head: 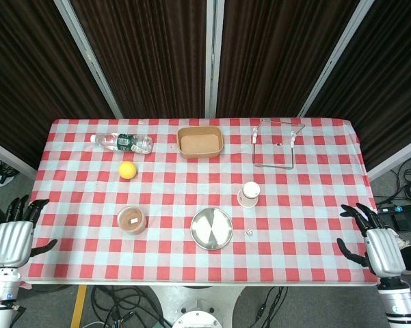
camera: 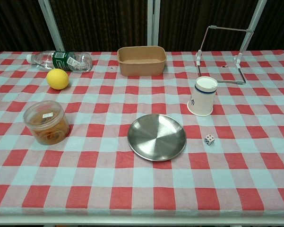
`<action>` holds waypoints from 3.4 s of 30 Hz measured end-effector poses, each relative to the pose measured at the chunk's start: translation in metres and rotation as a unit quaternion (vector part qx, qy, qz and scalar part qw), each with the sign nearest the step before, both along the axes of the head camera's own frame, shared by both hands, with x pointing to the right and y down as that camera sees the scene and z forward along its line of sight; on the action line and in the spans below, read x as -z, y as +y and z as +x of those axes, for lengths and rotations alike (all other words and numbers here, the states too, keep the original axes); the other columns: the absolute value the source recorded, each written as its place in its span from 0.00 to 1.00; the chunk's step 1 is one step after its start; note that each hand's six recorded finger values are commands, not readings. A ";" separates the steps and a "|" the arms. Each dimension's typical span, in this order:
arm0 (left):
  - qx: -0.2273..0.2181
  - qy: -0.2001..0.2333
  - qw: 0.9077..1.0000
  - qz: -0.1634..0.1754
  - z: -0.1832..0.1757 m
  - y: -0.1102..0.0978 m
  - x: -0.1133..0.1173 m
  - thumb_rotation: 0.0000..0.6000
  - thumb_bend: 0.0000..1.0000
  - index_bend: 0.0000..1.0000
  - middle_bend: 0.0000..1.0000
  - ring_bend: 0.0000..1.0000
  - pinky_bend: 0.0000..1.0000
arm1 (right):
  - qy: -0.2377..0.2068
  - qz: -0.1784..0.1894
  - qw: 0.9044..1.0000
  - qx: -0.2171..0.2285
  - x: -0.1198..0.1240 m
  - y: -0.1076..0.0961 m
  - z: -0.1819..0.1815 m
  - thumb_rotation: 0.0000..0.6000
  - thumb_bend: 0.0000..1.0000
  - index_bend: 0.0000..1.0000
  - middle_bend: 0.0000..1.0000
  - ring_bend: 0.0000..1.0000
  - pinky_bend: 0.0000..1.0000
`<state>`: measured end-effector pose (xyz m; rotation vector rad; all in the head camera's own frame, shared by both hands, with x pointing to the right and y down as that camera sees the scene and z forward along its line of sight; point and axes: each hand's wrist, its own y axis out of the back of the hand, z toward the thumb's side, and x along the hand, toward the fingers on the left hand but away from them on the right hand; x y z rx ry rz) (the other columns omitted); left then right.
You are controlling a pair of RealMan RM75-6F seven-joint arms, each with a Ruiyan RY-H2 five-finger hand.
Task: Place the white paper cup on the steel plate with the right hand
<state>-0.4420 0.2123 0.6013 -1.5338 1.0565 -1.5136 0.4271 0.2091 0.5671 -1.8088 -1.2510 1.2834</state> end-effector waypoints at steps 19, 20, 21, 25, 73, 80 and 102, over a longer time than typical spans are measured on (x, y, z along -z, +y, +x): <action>0.009 0.007 1.000 -0.003 -0.006 0.006 -0.003 1.00 0.07 0.16 0.16 0.02 0.02 | 0.010 -0.039 0.995 0.096 -0.020 -0.014 -0.045 1.00 0.25 0.26 0.59 0.56 0.54; 0.009 0.007 1.000 -0.004 -0.006 0.006 -0.004 1.00 0.07 0.16 0.16 0.02 0.02 | 0.010 -0.045 0.993 0.107 -0.024 -0.016 -0.051 1.00 0.24 0.27 0.64 0.63 0.62; 0.010 0.007 1.000 -0.004 -0.007 0.006 -0.004 1.00 0.07 0.16 0.16 0.02 0.02 | 0.011 -0.054 0.991 0.123 -0.029 -0.019 -0.059 1.00 0.24 0.28 0.70 0.69 0.67; 0.012 0.009 1.000 -0.002 -0.008 0.006 -0.005 1.00 0.07 0.16 0.16 0.02 0.02 | 0.021 -0.092 0.980 0.176 -0.052 -0.030 -0.085 1.00 0.25 0.32 0.85 0.82 0.80; 0.021 0.011 1.000 -0.004 -0.013 0.009 -0.008 1.00 0.07 0.16 0.16 0.02 0.02 | 0.015 -0.151 0.928 0.340 -0.156 -0.067 -0.254 1.00 0.30 0.61 0.95 0.93 0.92; 0.024 0.012 1.000 -0.003 -0.015 0.010 -0.007 1.00 0.07 0.16 0.16 0.02 0.02 | 0.015 -0.163 0.916 0.367 -0.176 -0.069 -0.296 1.00 0.29 0.51 0.95 0.92 0.92; 0.025 0.015 1.000 -0.003 -0.016 0.012 -0.007 1.00 0.07 0.16 0.16 0.02 0.02 | -0.055 -0.059 0.980 0.181 -0.097 -0.128 -0.199 1.00 0.12 0.13 0.22 0.02 0.14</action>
